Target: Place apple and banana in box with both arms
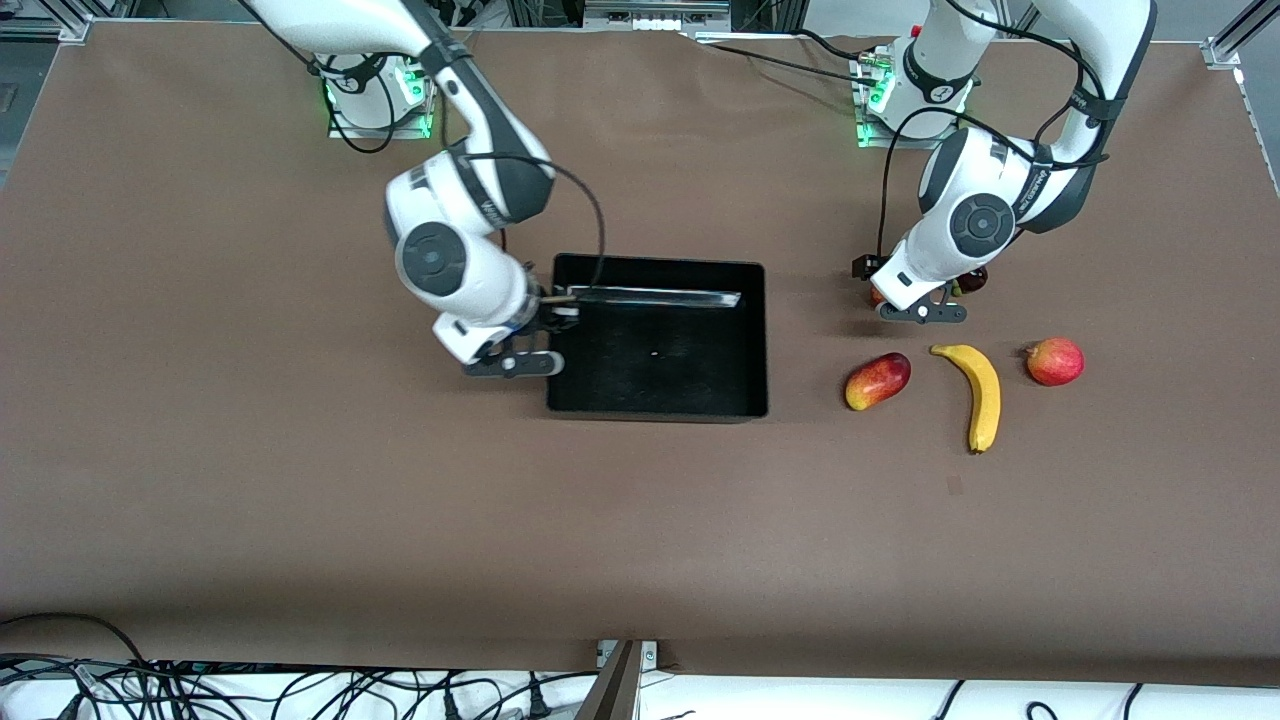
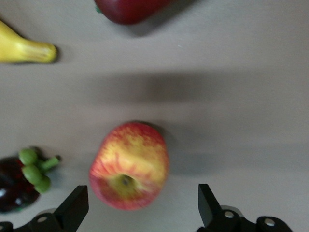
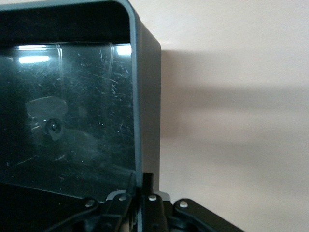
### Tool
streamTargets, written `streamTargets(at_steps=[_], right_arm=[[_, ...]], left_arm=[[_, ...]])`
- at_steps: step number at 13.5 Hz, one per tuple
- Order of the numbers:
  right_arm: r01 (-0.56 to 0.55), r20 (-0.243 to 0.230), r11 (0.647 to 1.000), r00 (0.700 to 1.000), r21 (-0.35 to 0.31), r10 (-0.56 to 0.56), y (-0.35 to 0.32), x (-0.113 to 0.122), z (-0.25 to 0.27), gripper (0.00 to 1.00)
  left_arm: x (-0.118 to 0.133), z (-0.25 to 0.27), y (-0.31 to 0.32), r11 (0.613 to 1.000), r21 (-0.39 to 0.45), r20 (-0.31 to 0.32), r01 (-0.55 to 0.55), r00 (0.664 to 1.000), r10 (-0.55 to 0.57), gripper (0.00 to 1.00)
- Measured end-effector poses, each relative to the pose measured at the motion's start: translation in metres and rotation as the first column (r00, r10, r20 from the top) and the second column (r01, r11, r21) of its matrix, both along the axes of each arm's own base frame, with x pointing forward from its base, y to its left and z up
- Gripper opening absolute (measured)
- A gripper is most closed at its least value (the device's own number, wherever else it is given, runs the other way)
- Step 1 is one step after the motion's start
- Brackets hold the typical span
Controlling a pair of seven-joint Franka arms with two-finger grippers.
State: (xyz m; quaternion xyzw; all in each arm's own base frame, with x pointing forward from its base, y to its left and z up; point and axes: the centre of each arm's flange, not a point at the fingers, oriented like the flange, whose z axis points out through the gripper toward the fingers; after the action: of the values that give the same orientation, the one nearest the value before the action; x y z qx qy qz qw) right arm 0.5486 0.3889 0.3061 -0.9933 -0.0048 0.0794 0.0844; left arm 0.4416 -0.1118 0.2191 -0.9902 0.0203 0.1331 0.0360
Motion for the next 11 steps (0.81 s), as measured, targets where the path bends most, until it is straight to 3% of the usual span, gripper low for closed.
streamTargets(at_steps=[3,6,8,10,11], right_arm=[[-0.027,0.016,1.0,1.0,-0.001,0.027,0.037,-0.022,-0.024,0.06],[-0.035,0.031,0.999,0.999,0.001,0.035,0.049,-0.027,-0.041,0.06],[-0.034,0.04,0.999,0.999,0.004,0.034,0.052,-0.028,-0.049,0.06],[-0.028,0.039,1.0,0.999,0.002,0.028,0.051,-0.027,-0.055,0.06],[-0.021,0.04,1.0,0.999,0.003,0.021,0.05,-0.025,-0.055,0.13]], left_arm=[[-0.001,-0.005,0.009,1.0,0.006,0.021,0.004,1.0,-0.004,1.0],[-0.002,-0.02,0.018,1.0,-0.01,0.044,-0.017,0.999,0.017,1.0],[-0.003,-0.029,0.023,1.0,-0.013,0.037,-0.028,0.999,0.028,0.78],[-0.003,-0.028,0.023,1.0,-0.014,0.04,-0.027,0.999,0.027,0.74],[-0.003,-0.028,0.023,1.0,-0.013,0.038,-0.028,0.999,0.028,0.74]])
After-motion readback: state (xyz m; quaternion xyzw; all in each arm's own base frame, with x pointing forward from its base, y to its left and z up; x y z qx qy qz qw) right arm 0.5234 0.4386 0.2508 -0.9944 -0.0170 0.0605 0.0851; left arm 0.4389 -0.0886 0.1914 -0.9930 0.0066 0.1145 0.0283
